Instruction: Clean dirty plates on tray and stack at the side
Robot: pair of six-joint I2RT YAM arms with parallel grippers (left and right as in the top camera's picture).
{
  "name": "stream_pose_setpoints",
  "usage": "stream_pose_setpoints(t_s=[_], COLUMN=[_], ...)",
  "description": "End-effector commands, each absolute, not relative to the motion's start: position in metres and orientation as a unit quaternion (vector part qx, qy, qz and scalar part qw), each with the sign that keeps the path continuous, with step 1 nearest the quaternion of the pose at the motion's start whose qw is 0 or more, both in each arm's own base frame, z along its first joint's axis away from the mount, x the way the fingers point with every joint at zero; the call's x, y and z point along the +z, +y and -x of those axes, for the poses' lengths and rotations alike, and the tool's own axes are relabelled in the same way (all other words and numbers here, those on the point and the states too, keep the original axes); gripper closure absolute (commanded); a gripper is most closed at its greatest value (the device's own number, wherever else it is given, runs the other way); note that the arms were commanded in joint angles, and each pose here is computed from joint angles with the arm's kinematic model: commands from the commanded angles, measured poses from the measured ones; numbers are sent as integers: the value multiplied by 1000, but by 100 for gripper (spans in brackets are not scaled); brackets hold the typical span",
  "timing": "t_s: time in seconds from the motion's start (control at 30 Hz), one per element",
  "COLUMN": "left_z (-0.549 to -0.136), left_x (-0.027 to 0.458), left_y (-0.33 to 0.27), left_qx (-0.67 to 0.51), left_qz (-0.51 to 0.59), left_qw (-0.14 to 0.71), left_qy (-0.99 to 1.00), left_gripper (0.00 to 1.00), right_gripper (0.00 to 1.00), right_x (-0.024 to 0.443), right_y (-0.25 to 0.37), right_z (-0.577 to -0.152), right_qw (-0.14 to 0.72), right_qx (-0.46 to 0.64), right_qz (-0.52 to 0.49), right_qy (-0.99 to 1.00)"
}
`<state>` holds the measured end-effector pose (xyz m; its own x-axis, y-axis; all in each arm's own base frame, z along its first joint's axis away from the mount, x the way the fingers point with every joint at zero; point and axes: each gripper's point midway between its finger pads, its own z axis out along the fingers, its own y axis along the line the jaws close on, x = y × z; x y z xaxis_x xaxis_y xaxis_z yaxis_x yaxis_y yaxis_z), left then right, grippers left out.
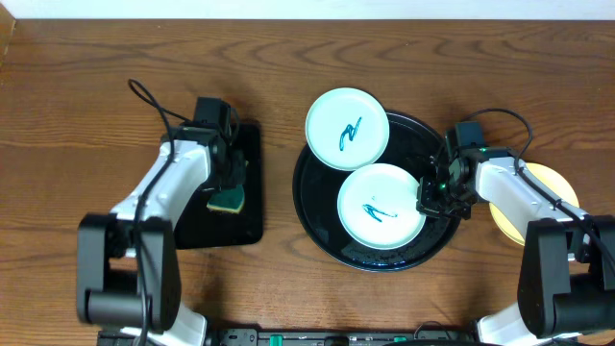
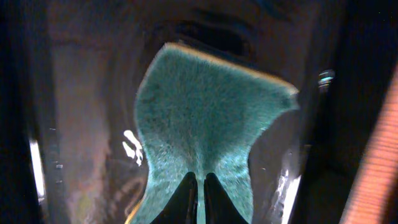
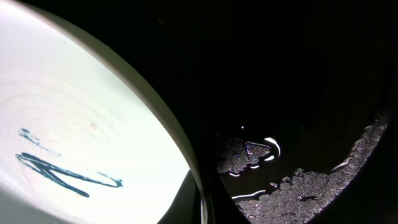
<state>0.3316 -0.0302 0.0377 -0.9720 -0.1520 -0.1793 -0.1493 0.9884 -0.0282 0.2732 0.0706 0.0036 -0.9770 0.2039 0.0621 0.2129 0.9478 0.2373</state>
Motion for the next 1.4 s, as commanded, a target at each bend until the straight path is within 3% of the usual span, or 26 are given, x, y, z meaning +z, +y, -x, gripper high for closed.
stream_pose_setpoints(t_s=[0.0,0.33,0.47,0.67,0.77,0.8,0.83,1.37], left_z=[-338,-335,-331,-329,-327,-326,-324,-326], left_x=[64,70,66,60,51,48,45,42], left_y=[-25,-25,-25,-24,-24,-24,-24,-24], left_qx=[-5,-5,-4,-2,0,1,2,2], left_qz=[82,82,82,82,82,82,82,86], left_qw=[134,144,137,128,114,108,100,102], left_qy=[988,986,987,988,990,991,992,991], left_gripper=[93,92,70,67,57,65,93,93], right_gripper=[99,99,99,99,99,99,99,99], right_x=[0,0,0,0,0,0,0,0], right_y=[70,70,70,70,70,70,70,70], right_z=[-272,-273,-272,-272,-272,-272,-272,-272], right_qw=[21,21,21,21,21,21,21,23], right_qx=[-118,-118,-118,-118,-118,-118,-118,-118], right_qz=[105,105,106,105,105,106,105,106], right_qy=[-987,-987,-987,-987,-987,-987,-987,-987])
